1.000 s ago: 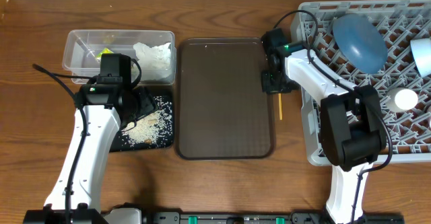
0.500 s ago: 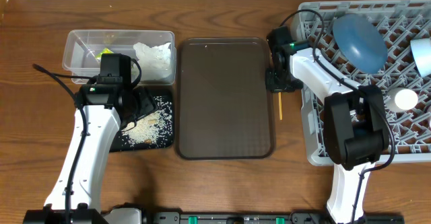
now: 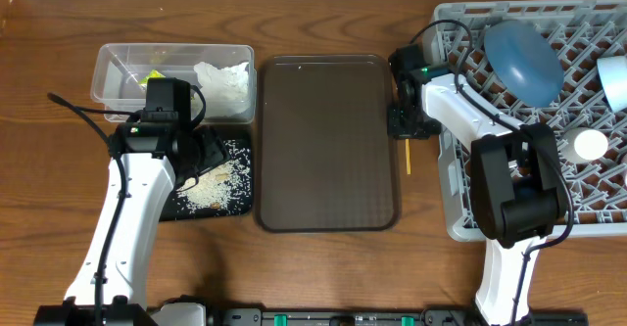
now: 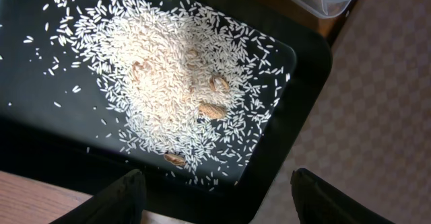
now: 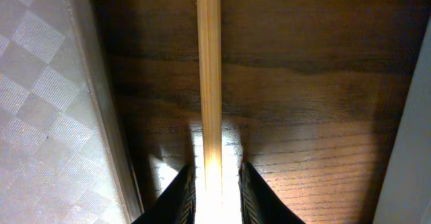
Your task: Sort waste into correct bins and load items into the dishwasher rack
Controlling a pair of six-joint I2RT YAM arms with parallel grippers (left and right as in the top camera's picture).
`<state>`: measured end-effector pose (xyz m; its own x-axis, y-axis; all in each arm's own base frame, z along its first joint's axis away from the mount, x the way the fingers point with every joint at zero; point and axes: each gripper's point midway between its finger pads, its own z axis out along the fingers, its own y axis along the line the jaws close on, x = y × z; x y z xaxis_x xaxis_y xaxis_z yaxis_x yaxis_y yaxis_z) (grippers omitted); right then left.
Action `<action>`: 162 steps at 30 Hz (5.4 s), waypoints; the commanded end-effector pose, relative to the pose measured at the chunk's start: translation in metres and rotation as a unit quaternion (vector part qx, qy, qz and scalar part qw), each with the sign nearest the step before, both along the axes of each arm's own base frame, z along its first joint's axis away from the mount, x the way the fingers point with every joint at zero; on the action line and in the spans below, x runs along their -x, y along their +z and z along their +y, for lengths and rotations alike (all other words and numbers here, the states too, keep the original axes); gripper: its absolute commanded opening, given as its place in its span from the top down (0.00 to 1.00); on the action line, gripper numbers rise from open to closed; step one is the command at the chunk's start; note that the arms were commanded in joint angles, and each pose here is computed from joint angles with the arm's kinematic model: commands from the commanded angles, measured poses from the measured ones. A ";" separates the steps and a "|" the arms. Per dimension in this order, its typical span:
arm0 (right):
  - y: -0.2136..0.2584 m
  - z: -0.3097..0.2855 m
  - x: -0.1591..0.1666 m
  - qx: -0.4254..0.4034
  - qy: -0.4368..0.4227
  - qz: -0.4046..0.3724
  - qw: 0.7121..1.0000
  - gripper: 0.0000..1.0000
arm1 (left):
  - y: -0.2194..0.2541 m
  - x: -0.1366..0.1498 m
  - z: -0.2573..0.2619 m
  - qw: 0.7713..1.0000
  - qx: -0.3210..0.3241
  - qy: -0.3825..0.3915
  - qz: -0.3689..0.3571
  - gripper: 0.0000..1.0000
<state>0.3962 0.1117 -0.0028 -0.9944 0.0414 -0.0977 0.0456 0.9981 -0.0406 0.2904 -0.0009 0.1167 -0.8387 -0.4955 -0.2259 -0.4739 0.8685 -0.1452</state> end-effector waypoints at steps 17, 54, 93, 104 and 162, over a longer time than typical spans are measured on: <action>-0.008 0.006 0.018 0.007 0.003 0.025 1.000 0.94 | 0.001 -0.001 0.003 1.000 -0.004 0.003 0.001 0.28; 0.131 -0.099 0.046 -0.032 0.098 -0.003 0.995 0.99 | 0.001 -0.001 0.003 1.000 -0.004 0.003 0.001 0.28; 0.084 -0.033 0.050 -0.141 0.137 0.047 0.979 0.99 | 0.001 -0.001 0.003 1.000 -0.004 0.003 0.001 0.28; 0.084 -0.015 0.052 -0.140 0.162 0.044 0.976 0.99 | 0.001 -0.001 0.003 1.000 -0.004 0.003 0.001 0.28; 0.074 -0.025 0.119 -0.042 0.114 0.119 0.985 0.99 | 0.001 -0.001 0.003 1.000 -0.004 0.003 0.001 0.28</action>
<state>0.2755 0.1007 0.0738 -0.9683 -0.2125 0.1314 -0.1934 0.9704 0.1444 0.2902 -0.0009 0.1166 -0.8389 -0.4955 -0.2252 -0.4740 0.8685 -0.1448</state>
